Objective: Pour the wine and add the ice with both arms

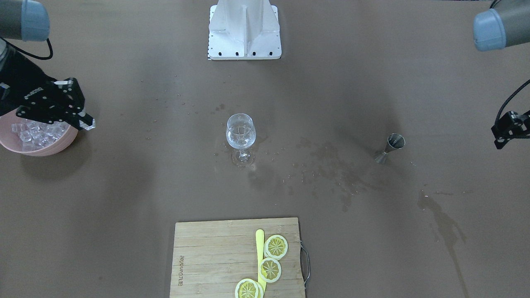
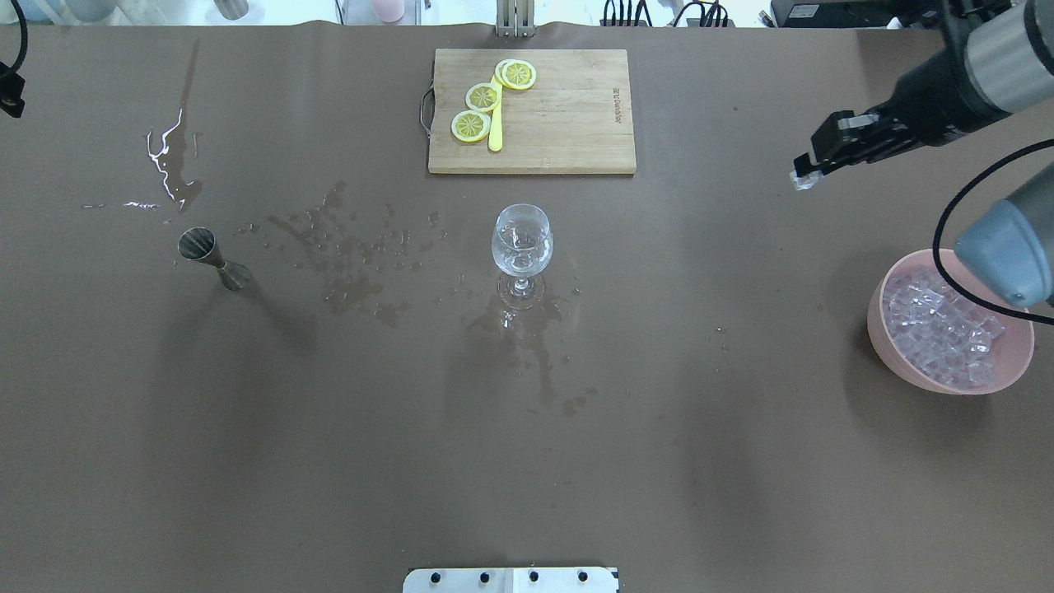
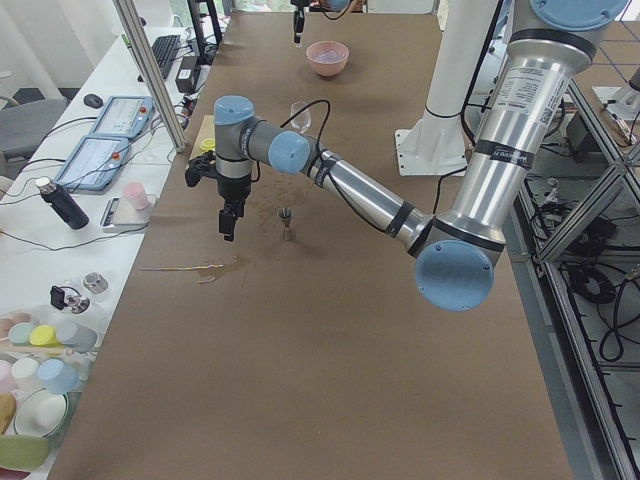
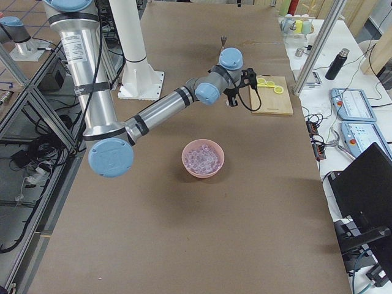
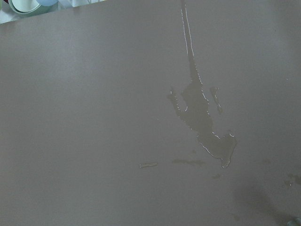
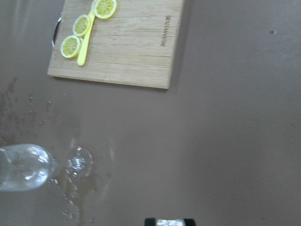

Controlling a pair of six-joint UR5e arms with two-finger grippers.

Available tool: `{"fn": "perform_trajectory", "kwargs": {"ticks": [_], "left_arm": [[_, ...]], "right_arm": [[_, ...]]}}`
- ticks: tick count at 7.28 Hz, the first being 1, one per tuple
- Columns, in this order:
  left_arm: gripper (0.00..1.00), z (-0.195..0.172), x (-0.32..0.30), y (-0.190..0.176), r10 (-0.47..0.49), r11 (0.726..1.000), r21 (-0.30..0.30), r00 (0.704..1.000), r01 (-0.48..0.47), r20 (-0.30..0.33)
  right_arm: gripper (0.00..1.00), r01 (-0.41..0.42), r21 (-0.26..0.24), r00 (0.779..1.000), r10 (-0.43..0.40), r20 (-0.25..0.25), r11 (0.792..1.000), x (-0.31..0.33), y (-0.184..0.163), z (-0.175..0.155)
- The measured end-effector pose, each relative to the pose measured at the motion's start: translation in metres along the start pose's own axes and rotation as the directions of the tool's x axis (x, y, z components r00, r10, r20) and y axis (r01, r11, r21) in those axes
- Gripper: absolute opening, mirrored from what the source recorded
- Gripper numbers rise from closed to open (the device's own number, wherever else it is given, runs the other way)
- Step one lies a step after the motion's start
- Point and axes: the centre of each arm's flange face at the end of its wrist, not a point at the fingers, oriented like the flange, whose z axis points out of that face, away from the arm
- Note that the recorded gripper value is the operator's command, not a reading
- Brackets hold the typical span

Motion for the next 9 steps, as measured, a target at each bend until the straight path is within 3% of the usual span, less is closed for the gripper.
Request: {"fn": "perform_trajectory", "kwargs": {"ticks": [2, 4, 9], "left_arm": [[0.98, 0.001, -0.003, -0.001, -0.002, 1.000, -0.003, 1.000, 0.002, 0.002], [0.98, 0.004, -0.005, -0.001, -0.005, 1.000, -0.008, 1.000, 0.005, 0.004], [0.98, 0.013, -0.010, -0.003, -0.014, 1.000, -0.024, 1.000, 0.014, 0.009]], "right_arm": [[0.00, -0.106, 0.010, 0.994, 0.105, 0.037, 0.994, -0.081, 0.003, 0.035], [0.00, -0.157, 0.013, 0.985, 0.155, 0.071, 0.988, -0.137, 0.014, 0.060], [0.00, -0.154, 0.069, 0.985, 0.148, 0.084, 0.986, -0.215, 0.025, 0.112]]}}
